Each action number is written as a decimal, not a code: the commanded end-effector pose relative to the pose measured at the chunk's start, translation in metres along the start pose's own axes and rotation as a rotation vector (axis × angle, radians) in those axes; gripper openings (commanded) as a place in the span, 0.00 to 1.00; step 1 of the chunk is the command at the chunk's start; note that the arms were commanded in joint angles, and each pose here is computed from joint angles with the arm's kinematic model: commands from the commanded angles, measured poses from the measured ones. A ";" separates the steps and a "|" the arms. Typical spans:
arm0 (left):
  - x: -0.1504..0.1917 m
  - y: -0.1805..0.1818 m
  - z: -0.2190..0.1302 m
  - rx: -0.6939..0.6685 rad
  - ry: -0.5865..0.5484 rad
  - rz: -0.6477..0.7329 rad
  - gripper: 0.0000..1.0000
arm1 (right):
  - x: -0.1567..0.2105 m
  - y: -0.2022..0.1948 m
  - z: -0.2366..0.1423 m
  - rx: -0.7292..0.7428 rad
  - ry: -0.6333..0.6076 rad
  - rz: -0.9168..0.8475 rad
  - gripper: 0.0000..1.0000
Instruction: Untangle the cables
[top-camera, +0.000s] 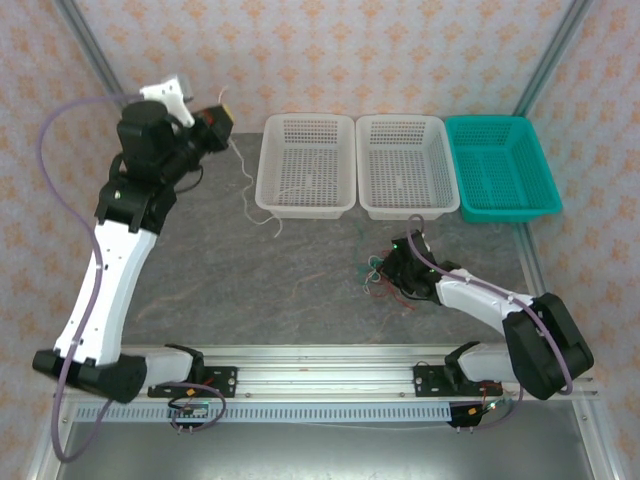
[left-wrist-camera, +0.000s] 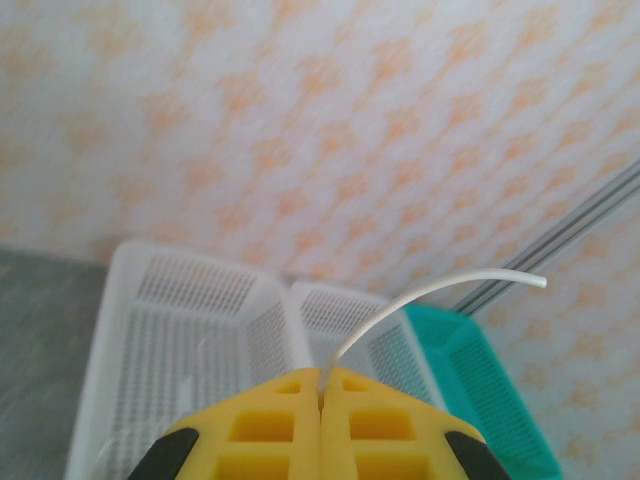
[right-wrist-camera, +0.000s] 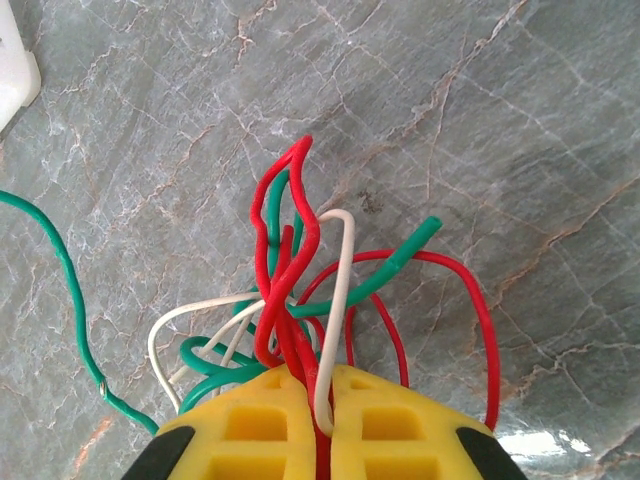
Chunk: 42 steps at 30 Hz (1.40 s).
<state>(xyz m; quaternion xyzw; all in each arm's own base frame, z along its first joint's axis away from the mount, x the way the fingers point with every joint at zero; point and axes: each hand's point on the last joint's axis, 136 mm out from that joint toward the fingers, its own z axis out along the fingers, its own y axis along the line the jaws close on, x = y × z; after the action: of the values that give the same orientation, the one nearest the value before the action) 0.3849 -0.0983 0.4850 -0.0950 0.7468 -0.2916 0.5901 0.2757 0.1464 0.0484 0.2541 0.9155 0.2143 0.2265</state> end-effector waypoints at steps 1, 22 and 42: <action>-0.021 -0.030 0.026 0.101 -0.005 0.029 0.00 | -0.005 0.015 -0.004 -0.043 -0.020 -0.019 0.05; 0.116 0.005 0.211 0.076 0.324 0.051 0.00 | -0.002 -0.004 -0.004 0.003 -0.039 -0.011 0.05; 0.113 0.057 0.126 -0.268 0.193 0.283 1.00 | -0.018 -0.002 -0.020 0.043 -0.100 -0.003 0.05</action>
<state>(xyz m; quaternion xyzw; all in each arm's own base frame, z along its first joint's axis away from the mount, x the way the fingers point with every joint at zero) 0.5050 -0.1658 0.2420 -0.0367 0.9023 -0.1211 0.4120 0.2689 0.1354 0.0508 0.2597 0.9159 0.1951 0.2359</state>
